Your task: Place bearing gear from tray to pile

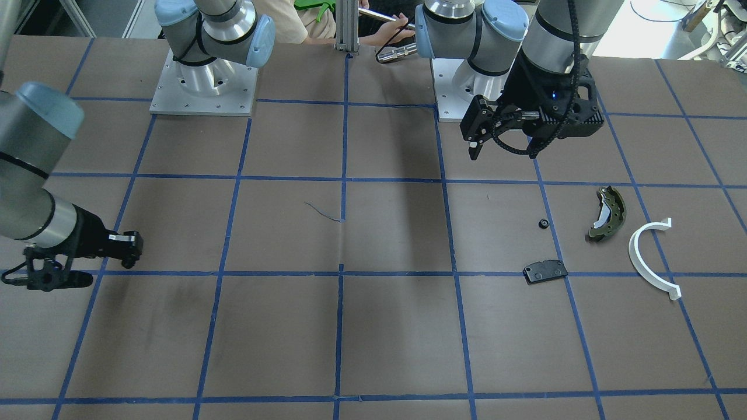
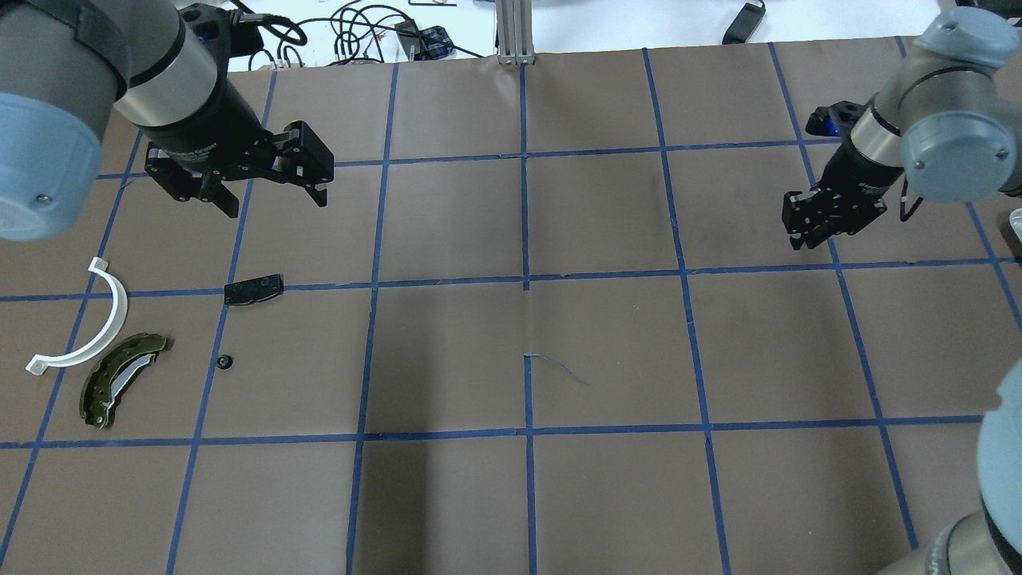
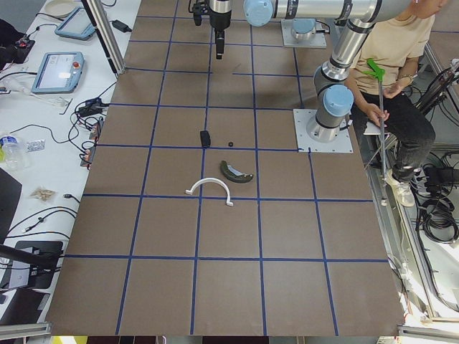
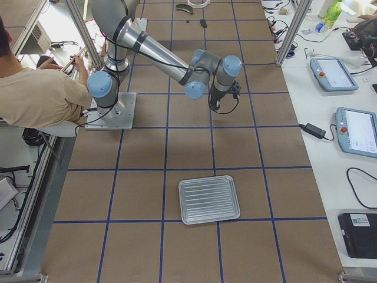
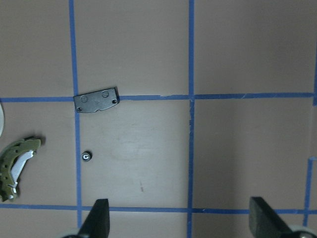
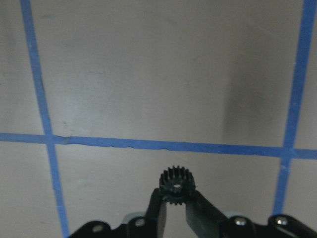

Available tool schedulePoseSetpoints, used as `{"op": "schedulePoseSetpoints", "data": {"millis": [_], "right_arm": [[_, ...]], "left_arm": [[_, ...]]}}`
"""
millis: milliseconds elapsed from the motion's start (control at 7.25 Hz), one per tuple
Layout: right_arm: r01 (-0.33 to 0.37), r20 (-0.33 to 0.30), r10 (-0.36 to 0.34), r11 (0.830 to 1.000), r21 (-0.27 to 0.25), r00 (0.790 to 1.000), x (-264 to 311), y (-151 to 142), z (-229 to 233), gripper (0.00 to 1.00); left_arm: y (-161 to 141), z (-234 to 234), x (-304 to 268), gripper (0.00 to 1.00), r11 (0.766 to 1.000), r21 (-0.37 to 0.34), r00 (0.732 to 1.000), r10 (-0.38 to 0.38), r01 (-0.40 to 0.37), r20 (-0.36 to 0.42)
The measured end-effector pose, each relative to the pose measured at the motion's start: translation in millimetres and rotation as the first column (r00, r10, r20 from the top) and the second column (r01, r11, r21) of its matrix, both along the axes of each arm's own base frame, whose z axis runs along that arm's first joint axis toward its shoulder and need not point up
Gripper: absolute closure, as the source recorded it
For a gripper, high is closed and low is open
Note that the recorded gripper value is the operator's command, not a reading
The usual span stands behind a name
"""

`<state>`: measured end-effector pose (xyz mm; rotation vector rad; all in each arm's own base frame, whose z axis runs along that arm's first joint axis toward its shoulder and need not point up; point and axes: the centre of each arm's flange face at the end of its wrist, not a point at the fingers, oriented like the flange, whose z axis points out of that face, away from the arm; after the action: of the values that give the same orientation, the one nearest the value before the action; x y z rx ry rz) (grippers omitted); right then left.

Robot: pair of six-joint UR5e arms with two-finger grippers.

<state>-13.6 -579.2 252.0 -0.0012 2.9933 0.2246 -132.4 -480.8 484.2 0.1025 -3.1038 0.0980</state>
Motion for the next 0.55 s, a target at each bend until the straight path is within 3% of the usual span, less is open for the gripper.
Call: {"op": "schedulePoseSetpoints", "data": {"millis": [552], "right_arm": [[0.16,0.052,-0.159,0.987,-0.009,0.986,189.2,12.3,-1.8,1.0]], "left_arm": [[4.7,-5.8,-0.9,0.0,0.997,0.061,0.999,-0.046,0.047,-0.006]]}}
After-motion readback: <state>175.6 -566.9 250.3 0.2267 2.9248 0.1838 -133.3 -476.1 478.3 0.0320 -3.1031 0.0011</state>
